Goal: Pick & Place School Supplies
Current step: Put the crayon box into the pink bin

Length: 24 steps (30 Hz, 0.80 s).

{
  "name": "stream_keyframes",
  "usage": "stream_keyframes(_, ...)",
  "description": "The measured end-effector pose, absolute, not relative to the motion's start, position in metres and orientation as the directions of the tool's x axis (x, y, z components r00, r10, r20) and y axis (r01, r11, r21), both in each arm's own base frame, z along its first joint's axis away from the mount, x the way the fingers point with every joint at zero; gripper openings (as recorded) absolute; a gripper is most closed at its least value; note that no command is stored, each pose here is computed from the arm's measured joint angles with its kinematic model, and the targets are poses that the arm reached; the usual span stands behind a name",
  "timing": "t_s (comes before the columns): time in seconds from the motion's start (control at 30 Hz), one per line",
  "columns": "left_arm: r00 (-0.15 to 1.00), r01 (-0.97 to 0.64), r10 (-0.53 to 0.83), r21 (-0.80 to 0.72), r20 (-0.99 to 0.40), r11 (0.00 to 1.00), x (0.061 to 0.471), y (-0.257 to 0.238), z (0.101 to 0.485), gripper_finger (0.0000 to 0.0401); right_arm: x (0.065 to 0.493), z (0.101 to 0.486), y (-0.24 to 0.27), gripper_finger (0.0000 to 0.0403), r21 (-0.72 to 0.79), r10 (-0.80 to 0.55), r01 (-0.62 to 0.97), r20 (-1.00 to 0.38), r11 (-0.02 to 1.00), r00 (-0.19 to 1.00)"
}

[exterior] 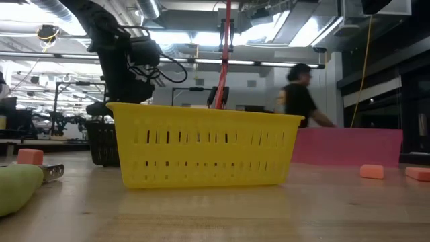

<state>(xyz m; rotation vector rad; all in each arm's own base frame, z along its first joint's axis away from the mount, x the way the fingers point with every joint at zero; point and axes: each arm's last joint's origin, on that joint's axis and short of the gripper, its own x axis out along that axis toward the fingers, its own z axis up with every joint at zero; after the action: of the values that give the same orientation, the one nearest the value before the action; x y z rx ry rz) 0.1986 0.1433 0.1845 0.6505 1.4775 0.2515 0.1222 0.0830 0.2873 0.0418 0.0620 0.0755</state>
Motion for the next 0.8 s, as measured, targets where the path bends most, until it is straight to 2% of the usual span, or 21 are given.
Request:
stream_keyframes(0.5, 0.152, 0.149, 0.487, 0.507, -0.860, 0.849, 0.2012, 0.1397, 0.1838, 0.0139, 0.1222, 0.2873, 0.0832, 0.0150, 0.049, 0.084, -0.081, -0.061, 0.996, 0.995)
stream_keyframes(0.63, 0.149, 0.144, 0.466, 0.485, -0.872, 0.863, 0.2001, 0.1385, 0.1829, 0.0119, 0.1222, 0.2873, 0.0832, 0.0150, 0.049, 0.084, -0.081, -0.061, 0.996, 0.995)
stream_keyframes(0.8, 0.143, 0.118, 0.454, 0.471, -0.879, 0.874, 0.1992, 0.1377, 0.1823, 0.0072, 0.1221, 0.2873, 0.0835, 0.0150, 0.049, 0.092, -0.089, -0.061, 0.995, 0.994)
